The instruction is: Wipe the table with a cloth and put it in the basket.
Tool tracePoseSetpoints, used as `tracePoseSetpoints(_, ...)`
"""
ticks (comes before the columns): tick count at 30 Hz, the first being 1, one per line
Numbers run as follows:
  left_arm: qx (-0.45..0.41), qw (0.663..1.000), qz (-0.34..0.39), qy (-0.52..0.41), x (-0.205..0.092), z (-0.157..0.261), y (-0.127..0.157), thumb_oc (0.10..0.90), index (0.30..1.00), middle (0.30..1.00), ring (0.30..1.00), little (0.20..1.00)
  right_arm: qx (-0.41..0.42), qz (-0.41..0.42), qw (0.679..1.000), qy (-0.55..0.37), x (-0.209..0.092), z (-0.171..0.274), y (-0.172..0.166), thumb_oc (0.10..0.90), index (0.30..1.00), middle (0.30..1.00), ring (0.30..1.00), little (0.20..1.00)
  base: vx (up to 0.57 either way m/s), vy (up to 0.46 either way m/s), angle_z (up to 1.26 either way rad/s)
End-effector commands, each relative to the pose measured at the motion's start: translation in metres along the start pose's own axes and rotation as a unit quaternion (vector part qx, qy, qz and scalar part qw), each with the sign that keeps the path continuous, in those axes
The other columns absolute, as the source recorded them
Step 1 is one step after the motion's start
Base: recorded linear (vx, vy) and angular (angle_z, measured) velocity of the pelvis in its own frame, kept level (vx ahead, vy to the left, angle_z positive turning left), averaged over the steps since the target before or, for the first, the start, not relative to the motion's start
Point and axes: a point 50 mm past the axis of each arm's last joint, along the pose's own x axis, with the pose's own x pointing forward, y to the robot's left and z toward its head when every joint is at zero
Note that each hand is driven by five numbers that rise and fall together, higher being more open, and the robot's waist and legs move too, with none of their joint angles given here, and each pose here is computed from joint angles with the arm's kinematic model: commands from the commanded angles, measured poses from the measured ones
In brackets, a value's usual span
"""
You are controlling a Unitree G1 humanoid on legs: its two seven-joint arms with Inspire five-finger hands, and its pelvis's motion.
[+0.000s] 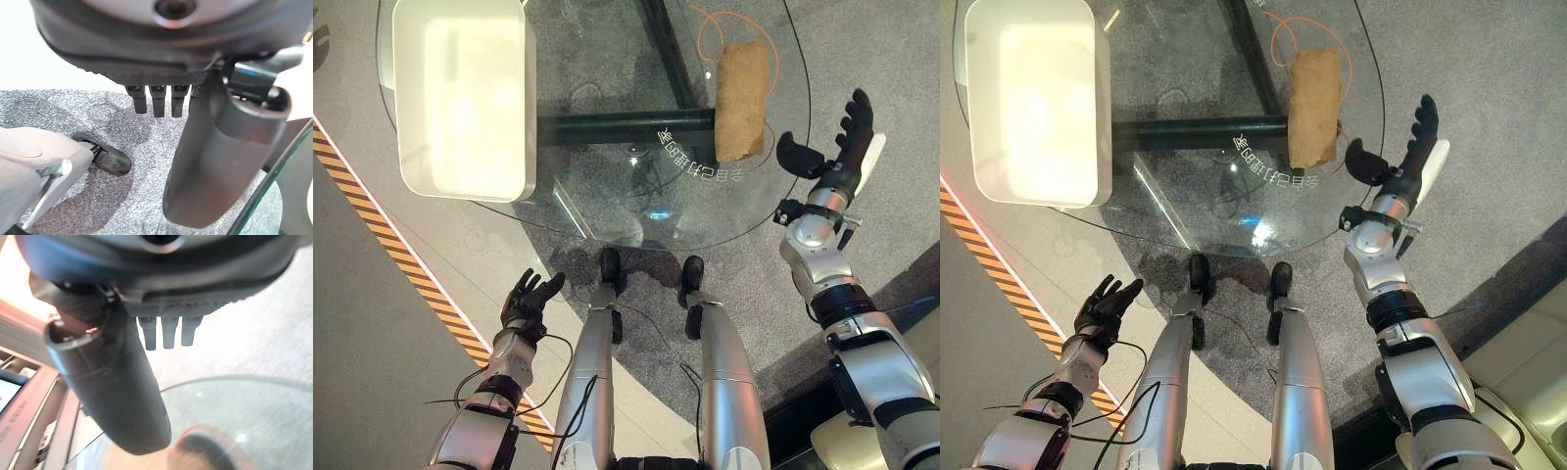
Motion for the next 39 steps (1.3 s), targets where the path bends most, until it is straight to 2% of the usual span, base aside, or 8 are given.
tracePoseSetpoints(1, -0.024, 0.999, 0.042, -0.026, -0.004, 0.004, 0.02, 0.8, 0.9, 0.9, 0.9, 0.9, 0.021, -0.014, 0.996, -0.083, 0.011, 0.038, -0.006, 0.8, 0.9, 0.9, 0.9, 0.9, 0.01, 0.046, 0.03)
tracePoseSetpoints(14, -0.029, 0.999, 0.031, -0.007, -0.007, -0.013, 0.009, 0.8, 0.9, 0.9, 0.9, 0.9, 0.007, 0.051, 0.997, -0.061, -0.008, 0.047, 0.036, 0.8, 0.9, 0.9, 0.9, 0.9, 0.03, 0.034, 0.0)
tracePoseSetpoints(30, -0.017, 0.999, 0.025, 0.014, -0.013, -0.031, 0.006, 0.8, 0.9, 0.9, 0.9, 0.9, 0.002, 0.095, 0.995, -0.013, -0.018, 0.049, 0.062, 0.8, 0.9, 0.9, 0.9, 0.9, 0.02, 0.001, 0.01)
tracePoseSetpoints(39, -0.017, 0.999, 0.024, 0.018, -0.014, -0.035, 0.003, 0.8, 0.9, 0.9, 0.9, 0.9, -0.045, 0.084, 0.995, 0.018, -0.024, 0.036, 0.066, 0.8, 0.9, 0.9, 0.9, 0.9, 0.0, 0.0, 0.0)
